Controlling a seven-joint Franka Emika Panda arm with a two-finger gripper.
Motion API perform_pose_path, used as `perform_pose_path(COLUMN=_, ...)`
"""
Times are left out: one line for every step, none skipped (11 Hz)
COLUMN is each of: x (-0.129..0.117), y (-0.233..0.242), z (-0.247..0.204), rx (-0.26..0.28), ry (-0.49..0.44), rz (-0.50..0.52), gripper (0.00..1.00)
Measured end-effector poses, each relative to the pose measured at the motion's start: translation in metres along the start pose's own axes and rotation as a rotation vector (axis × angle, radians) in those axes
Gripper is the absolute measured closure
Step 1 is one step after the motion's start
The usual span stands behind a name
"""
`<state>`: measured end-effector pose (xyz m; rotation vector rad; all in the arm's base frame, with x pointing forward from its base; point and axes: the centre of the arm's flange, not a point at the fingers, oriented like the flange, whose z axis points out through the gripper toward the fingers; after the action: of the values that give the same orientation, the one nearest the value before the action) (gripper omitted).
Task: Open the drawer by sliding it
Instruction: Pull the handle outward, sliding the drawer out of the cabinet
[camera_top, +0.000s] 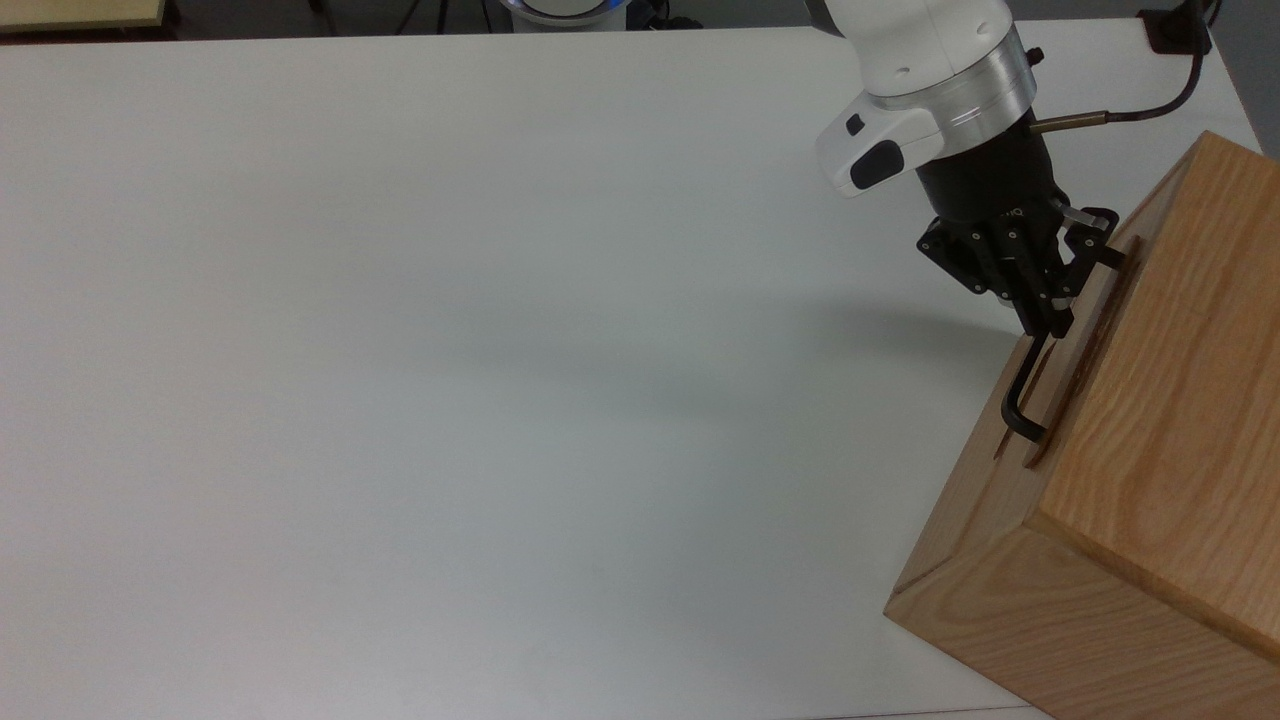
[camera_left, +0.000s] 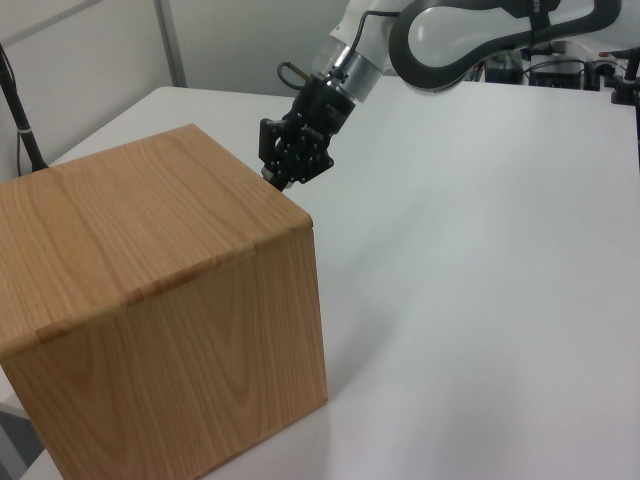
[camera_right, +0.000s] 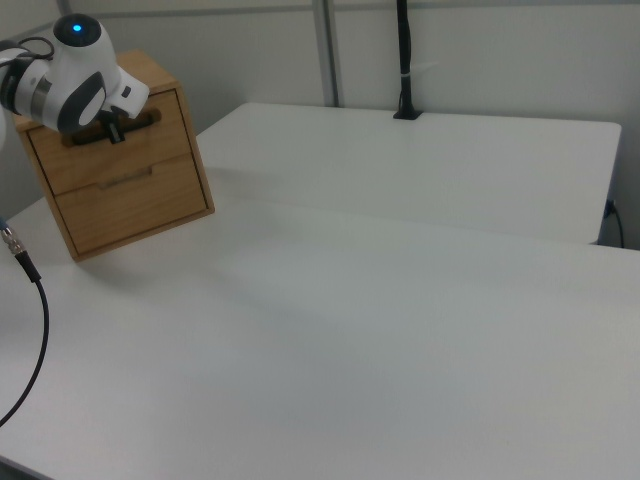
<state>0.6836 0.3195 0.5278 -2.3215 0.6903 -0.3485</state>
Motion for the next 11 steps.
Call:
perform_pose_path(x=0.000, y=0.000, z=0.000, rx=0.000, ry=0.000, rz=-0.006, gripper=0.85)
perform_pose_path(x=0.000, y=0.001, z=-0.002, rx=-0.008, ry=-0.007, rz=-0.010, gripper=0.85)
perform_pose_path(x=0.003, y=0.002, z=-0.006, rx=-0.027, ry=-0.024, rz=-0.009, gripper=0.85)
perform_pose_path(x=0.010, y=0.008, z=-0.015, rx=-0.058, ry=-0.044, rz=-0.006, gripper=0.85)
perform_pose_path(x=0.017, y=0.017, z=-0.027, rx=-0.088, ry=-0.074, rz=-0.007, gripper=0.85)
perform_pose_path(x=0.021, y=0.027, z=-0.037, rx=-0.106, ry=-0.089, rz=-0.006, gripper=0.85)
perform_pose_path(x=0.024, y=0.038, z=-0.048, rx=-0.119, ry=-0.097, rz=-0.008, gripper=0.85)
perform_pose_path(x=0.028, y=0.050, z=-0.061, rx=-0.133, ry=-0.108, rz=-0.014, gripper=0.85)
perform_pose_path(x=0.032, y=0.065, z=-0.075, rx=-0.150, ry=-0.122, rz=-0.022, gripper=0.85)
perform_pose_path(x=0.036, y=0.080, z=-0.090, rx=-0.164, ry=-0.136, rz=-0.036, gripper=0.85)
perform_pose_path(x=0.041, y=0.095, z=-0.105, rx=-0.175, ry=-0.145, rz=-0.041, gripper=0.85)
